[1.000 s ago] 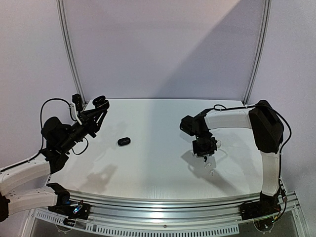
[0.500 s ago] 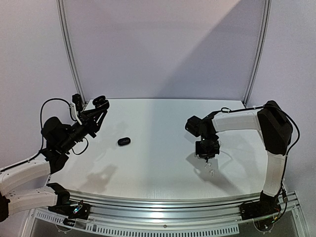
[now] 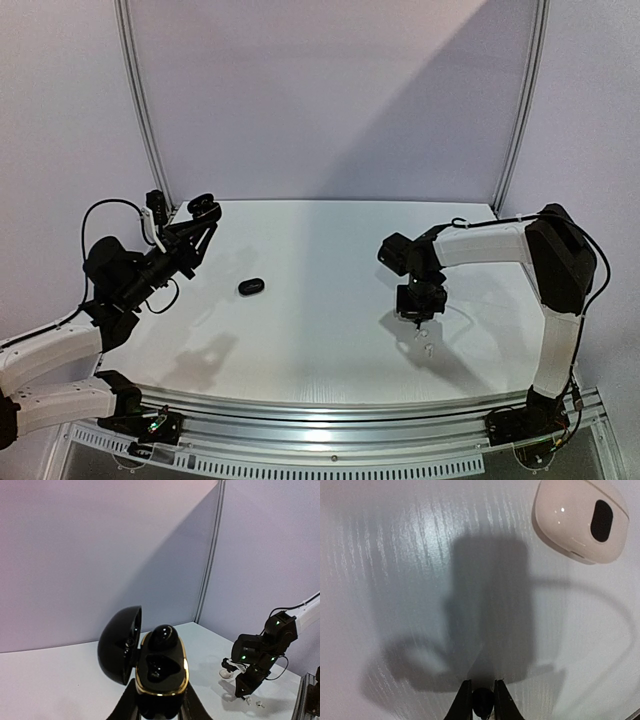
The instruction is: Insert the wireless bluetooth earbuds into the charging case
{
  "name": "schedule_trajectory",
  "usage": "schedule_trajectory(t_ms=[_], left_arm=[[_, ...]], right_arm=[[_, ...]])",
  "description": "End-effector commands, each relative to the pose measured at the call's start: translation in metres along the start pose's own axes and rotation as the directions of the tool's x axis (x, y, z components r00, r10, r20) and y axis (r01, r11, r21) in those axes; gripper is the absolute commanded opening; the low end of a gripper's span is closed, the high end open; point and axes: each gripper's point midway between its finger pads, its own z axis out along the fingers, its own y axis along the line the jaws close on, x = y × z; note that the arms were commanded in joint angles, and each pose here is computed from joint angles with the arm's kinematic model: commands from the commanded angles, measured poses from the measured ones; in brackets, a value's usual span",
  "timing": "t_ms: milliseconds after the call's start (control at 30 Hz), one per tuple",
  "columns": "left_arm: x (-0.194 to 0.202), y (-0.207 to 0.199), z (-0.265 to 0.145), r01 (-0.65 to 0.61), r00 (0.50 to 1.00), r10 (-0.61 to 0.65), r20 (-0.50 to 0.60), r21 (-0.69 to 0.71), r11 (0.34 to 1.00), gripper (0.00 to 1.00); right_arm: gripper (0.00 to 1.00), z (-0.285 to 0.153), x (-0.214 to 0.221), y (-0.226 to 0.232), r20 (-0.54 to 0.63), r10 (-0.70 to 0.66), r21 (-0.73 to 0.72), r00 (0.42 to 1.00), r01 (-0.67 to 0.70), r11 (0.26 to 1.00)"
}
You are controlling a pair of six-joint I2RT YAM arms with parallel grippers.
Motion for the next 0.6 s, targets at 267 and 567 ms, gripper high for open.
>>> schedule_trajectory(t_ms=[267,567], left_arm=[[0.002,-0.002,-0.002,-0.008,1.0,0.008,0.0,0.011,1.0,0.0],[-0.009,-0.034,0.007,0.052,0.998,-0.046,-0.035,0.194,0.98,0.0]], right_arm=[[0.0,-0.077,-0.051,0.055,0.208,-0.069,-0.291,0.976,0.129,0.948],[0.0,-0.357,-0.084,0.14,0.794,0.051,-0.552,0.605,0.684,0.478]])
